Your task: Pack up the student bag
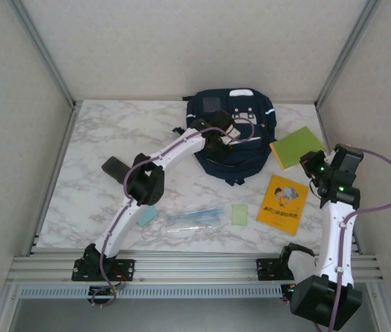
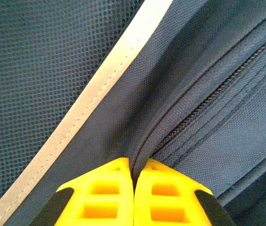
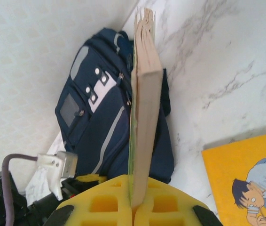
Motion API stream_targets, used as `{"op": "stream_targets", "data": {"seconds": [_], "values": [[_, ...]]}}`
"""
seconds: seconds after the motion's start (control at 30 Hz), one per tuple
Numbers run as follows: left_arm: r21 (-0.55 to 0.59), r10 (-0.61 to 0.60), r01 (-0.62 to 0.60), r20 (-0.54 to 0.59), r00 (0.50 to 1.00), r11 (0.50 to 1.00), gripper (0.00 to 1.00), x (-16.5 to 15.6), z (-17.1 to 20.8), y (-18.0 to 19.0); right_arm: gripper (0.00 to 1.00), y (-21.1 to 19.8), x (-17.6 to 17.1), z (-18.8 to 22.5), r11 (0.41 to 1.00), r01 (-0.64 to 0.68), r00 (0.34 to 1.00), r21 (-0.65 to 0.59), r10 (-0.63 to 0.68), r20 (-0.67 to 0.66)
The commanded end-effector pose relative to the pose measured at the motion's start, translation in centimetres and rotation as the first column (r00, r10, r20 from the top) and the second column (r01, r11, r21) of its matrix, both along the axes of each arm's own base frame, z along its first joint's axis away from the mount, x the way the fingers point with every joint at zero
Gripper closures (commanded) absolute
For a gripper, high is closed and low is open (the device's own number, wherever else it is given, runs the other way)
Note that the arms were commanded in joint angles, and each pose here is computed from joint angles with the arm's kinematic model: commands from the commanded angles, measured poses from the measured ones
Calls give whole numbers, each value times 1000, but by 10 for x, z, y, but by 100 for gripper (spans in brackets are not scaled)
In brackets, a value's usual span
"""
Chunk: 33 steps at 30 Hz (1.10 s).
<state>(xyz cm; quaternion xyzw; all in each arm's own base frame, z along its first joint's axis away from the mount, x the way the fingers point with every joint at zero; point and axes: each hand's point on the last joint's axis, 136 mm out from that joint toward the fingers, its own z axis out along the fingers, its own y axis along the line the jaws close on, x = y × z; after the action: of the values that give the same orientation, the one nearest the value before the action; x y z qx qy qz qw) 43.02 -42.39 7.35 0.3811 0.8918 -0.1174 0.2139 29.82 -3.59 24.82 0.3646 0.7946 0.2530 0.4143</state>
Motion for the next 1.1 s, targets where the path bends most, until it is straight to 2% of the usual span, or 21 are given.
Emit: {"op": "stream_targets", "data": {"seconds": [0.0,0.17,0.33,0.47,0.57,0.67,0.77,1.07], "values": [[-156,130,-131,-16,991,979,100,9,72,10,100,-12,-5,39,994,34,997,-107,-26,75],[-307,160,-176,-77,984,935,100,9,121,10,100,-17,-11,44,989,56,997,-140,-47,67],[-412,175,-196,-89,980,890,100,19,157,12,100,-12,-11,36,994,46,998,-101,-41,55],[-451,201,-221,-94,975,865,100,32,166,11,100,11,-1,24,998,-46,995,47,41,90],[-495,214,-255,-140,967,830,100,39,169,6,100,32,8,18,971,-125,983,203,94,155],[-533,220,-270,-158,963,802,100,41,177,0,100,53,16,10,941,-178,974,286,128,185],[-559,218,-274,-167,962,782,100,40,187,-2,100,77,28,11,922,-249,953,298,177,248],[-559,214,-281,-184,959,780,100,31,191,-6,100,136,87,4,889,-356,903,288,248,351]]}}
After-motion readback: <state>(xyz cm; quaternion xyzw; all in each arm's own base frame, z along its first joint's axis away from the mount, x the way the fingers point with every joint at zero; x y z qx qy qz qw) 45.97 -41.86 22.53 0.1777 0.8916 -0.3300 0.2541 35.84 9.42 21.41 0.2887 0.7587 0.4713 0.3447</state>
